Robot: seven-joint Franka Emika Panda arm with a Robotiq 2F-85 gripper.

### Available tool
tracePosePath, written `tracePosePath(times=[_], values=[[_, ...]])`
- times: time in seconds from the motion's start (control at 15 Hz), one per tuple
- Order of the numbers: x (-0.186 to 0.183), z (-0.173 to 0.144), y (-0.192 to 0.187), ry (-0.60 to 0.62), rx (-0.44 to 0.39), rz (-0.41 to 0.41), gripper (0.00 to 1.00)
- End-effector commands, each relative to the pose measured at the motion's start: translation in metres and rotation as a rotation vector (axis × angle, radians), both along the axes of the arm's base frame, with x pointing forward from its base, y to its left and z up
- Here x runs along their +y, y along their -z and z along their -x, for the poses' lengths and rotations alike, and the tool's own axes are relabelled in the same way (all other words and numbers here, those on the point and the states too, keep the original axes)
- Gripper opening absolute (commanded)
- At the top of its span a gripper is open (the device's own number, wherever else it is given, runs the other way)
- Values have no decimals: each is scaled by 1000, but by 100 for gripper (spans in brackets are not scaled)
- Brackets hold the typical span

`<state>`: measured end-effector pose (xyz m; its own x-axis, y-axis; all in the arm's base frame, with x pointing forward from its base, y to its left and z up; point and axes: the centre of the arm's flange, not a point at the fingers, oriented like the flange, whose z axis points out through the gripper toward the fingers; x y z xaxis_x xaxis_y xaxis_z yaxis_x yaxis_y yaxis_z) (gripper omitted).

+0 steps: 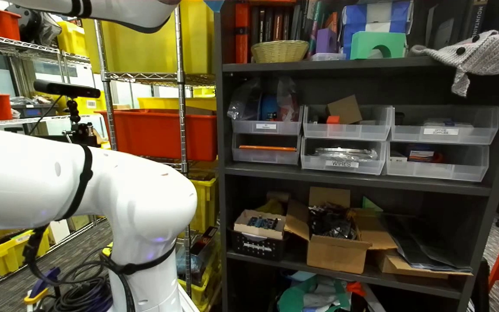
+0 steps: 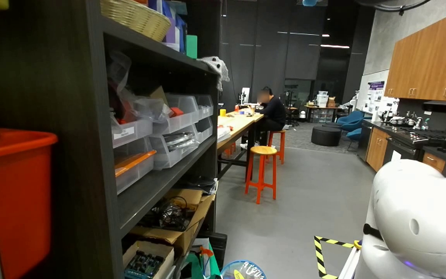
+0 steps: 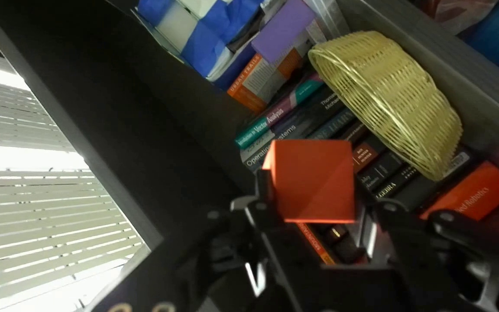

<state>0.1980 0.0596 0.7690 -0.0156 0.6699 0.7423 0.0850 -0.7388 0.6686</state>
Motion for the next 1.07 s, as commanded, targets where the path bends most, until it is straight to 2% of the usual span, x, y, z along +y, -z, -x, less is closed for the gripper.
tracePosePath(times=[0.0,0.4,0.8,1.0], values=[[24,3,-16,25,-6,58,15],[54,5,-31,128,0,191,15],[75,-22,-25,239,8,378,15],[87,-38,-24,260,38,431,15]])
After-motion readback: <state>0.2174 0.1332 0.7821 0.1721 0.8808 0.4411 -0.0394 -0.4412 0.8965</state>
